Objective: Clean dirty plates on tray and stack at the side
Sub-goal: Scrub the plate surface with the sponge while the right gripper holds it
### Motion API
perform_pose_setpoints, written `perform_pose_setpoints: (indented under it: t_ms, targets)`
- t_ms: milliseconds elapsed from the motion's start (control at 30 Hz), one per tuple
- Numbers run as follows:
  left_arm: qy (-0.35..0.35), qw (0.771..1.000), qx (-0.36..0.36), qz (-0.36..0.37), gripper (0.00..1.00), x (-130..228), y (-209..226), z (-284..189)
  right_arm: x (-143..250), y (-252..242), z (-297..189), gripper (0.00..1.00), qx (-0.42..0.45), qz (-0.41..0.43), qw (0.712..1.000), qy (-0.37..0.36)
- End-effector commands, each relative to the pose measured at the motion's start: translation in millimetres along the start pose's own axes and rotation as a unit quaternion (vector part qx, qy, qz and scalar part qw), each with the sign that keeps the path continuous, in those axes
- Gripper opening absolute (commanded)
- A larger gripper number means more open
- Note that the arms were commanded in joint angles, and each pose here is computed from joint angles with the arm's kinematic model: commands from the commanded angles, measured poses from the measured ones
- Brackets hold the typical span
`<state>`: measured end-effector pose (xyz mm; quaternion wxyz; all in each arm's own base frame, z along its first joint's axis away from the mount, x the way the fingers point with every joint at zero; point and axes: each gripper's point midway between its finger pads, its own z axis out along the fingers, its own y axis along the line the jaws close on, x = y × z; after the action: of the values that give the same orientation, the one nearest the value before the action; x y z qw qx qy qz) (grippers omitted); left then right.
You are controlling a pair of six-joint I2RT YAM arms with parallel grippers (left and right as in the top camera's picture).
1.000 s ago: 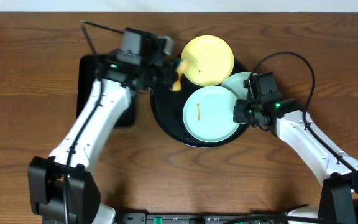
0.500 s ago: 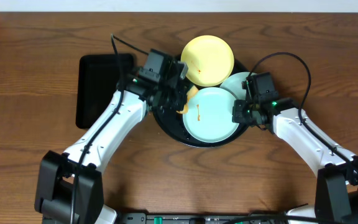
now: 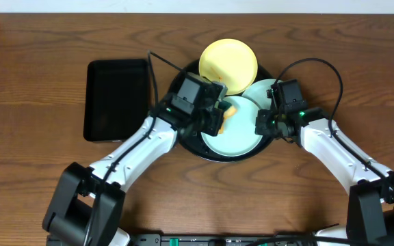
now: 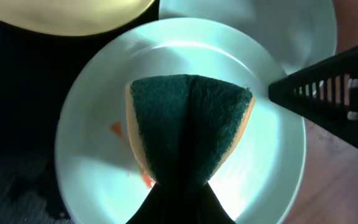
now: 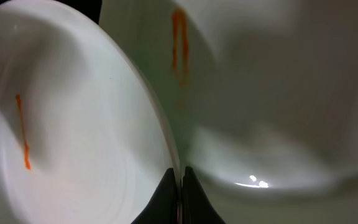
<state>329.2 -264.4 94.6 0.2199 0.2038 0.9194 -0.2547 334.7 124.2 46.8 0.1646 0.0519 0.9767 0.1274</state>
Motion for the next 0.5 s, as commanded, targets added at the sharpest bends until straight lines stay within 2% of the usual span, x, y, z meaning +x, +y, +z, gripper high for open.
perform_pose_setpoints:
  t_ms: [0, 200, 467]
  targets:
    - [0.0, 1.0, -0.026, 0.016, 0.07, 11.0, 7.3, 7.2, -2.0, 6.5, -2.5, 0.01, -0.02, 0.024, 1.0, 0.002]
    - [0.003, 1.0, -0.026, 0.016, 0.07, 27.0, 12.9, 15.7, -2.2, 10.3, -2.3, 0.01, -0.023, 0.019, 1.0, 0.0]
    - [-0.027, 0.999, -0.019, 0.026, 0.07, 36.3, 18.7, 26.6, -1.8, 14.3, -2.0, 0.01, -0.026, 0.014, 1.0, -0.001]
